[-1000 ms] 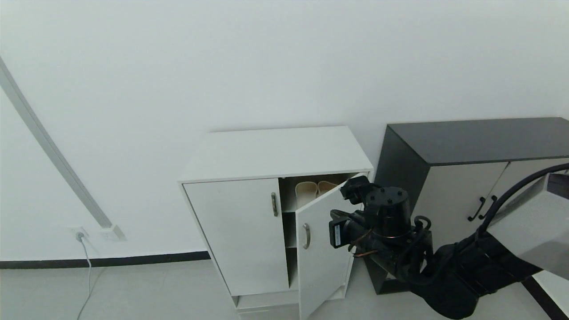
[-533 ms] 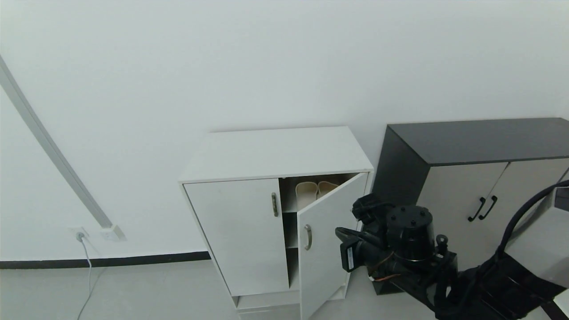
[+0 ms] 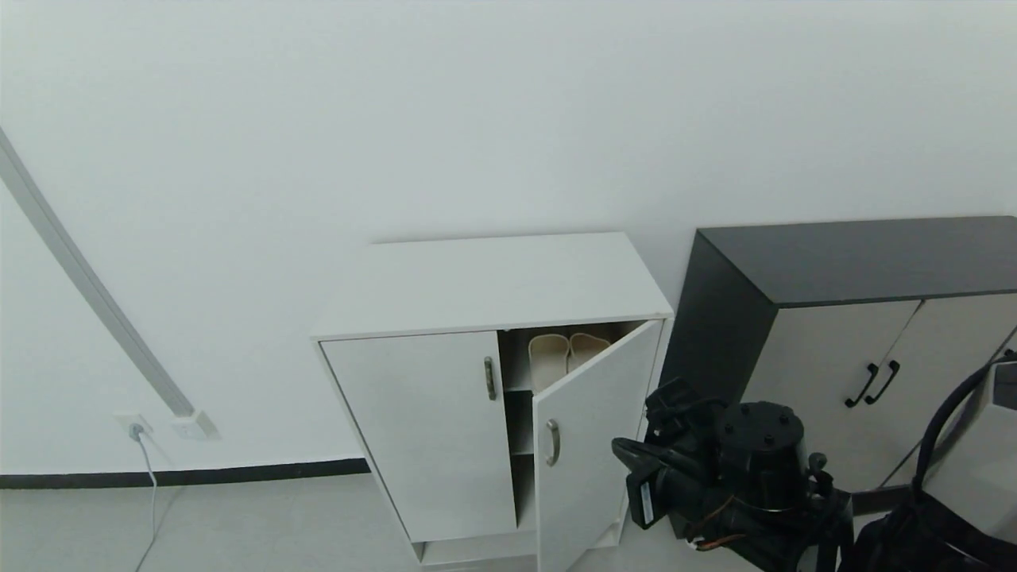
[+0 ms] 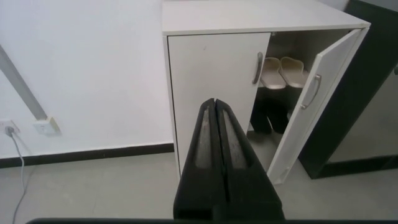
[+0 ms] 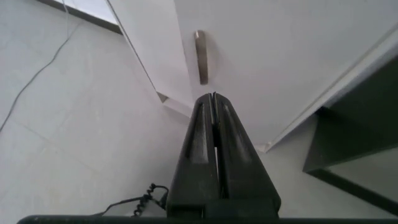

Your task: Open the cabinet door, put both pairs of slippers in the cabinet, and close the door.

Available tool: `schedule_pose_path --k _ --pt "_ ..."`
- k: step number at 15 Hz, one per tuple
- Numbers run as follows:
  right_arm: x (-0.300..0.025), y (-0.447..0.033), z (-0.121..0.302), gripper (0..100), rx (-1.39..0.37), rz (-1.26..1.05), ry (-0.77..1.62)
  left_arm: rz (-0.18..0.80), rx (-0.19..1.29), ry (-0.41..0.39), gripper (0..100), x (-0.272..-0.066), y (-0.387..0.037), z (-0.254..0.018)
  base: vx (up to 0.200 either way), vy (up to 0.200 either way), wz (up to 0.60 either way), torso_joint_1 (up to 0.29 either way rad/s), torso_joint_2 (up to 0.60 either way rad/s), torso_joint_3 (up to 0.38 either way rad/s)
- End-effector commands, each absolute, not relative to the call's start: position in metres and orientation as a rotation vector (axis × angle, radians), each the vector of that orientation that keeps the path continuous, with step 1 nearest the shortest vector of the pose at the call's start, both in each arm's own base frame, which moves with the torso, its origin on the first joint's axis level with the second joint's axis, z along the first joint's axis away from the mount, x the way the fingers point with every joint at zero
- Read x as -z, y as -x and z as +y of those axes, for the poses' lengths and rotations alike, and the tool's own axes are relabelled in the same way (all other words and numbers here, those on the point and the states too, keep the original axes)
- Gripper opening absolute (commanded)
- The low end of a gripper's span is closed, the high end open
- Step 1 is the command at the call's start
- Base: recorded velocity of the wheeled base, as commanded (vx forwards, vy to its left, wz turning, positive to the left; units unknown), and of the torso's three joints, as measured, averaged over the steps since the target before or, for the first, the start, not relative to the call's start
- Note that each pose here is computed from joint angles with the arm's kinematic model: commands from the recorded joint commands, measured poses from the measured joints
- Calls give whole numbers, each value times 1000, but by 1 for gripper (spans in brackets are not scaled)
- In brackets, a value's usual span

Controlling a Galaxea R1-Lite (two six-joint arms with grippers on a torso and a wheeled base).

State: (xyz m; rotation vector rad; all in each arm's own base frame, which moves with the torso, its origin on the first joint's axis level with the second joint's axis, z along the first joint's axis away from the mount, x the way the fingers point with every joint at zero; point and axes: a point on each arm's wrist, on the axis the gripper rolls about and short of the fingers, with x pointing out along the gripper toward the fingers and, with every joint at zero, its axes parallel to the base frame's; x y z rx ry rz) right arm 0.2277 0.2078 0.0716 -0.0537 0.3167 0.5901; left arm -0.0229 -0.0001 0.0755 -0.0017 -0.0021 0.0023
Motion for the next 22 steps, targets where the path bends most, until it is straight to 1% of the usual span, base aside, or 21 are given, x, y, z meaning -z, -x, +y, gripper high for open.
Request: schedule_pose_path --k 1,5,7,10,12,17,22 --pt "-64 -217 201 0 -596 336 66 -2 -3 3 0 -76 23 0 200 0 0 17 7 -2" --pt "-51 -190 185 0 -622 353 77 -2 -3 3 0 -76 23 0 0 0 0 0 0 0" --pt "-44 -194 188 0 -618 364 82 -2 -3 3 0 -76 23 0 0 0 0 0 0 0" --pt "-37 -210 198 0 -602 348 71 -2 -3 2 0 -76 23 0 0 0 0 0 0 0" --pt "-30 -231 206 0 -579 319 52 -2 -3 2 0 -76 23 0 0 0 0 0 0 0" --pt "-25 -257 210 0 -537 287 30 -2 -2 0 0 -76 23 0 0 0 0 0 0 0" --pt "-22 -288 224 0 -514 253 12 -2 -2 0 0 -76 23 0 0 0 0 0 0 0"
